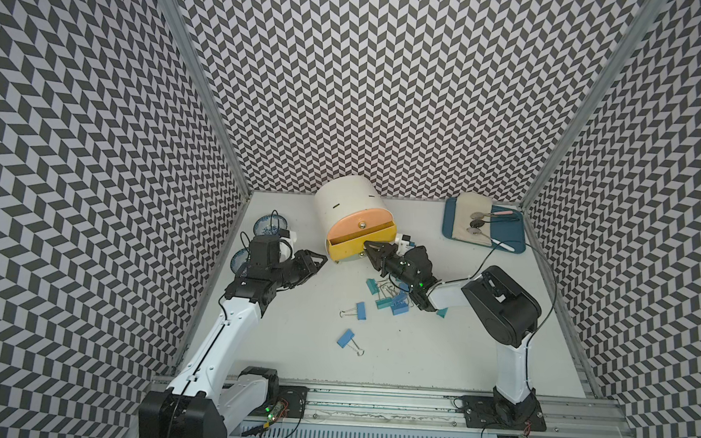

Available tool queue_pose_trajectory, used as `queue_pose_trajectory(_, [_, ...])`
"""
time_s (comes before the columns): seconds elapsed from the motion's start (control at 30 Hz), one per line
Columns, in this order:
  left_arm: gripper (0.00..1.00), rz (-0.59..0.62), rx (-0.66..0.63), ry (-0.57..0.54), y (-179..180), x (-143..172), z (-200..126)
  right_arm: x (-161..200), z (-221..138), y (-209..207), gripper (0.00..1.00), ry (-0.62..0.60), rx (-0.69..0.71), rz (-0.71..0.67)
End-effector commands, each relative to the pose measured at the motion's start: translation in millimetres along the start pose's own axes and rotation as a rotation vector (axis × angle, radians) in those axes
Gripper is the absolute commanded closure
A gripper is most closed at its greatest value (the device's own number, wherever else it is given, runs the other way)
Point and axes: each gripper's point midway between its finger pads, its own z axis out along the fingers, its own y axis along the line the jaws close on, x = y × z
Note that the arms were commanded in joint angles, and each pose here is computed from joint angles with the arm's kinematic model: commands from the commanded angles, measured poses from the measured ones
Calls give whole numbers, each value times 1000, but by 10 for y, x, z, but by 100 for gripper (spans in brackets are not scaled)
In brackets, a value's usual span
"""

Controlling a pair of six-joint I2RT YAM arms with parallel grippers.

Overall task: Put the binder clips in the drawer according to color
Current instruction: Open the drawer in the storage box.

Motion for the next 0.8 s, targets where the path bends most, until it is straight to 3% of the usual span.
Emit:
queue_pose_trajectory(0.0, [61, 25, 41, -21, -143, -45, -82, 129, -82, 187, 79, 19, -53, 2])
queue_pose_trajectory(0.77, [60, 18, 68, -56, -212, -10, -213, 394, -527, 178, 79, 66, -38, 19])
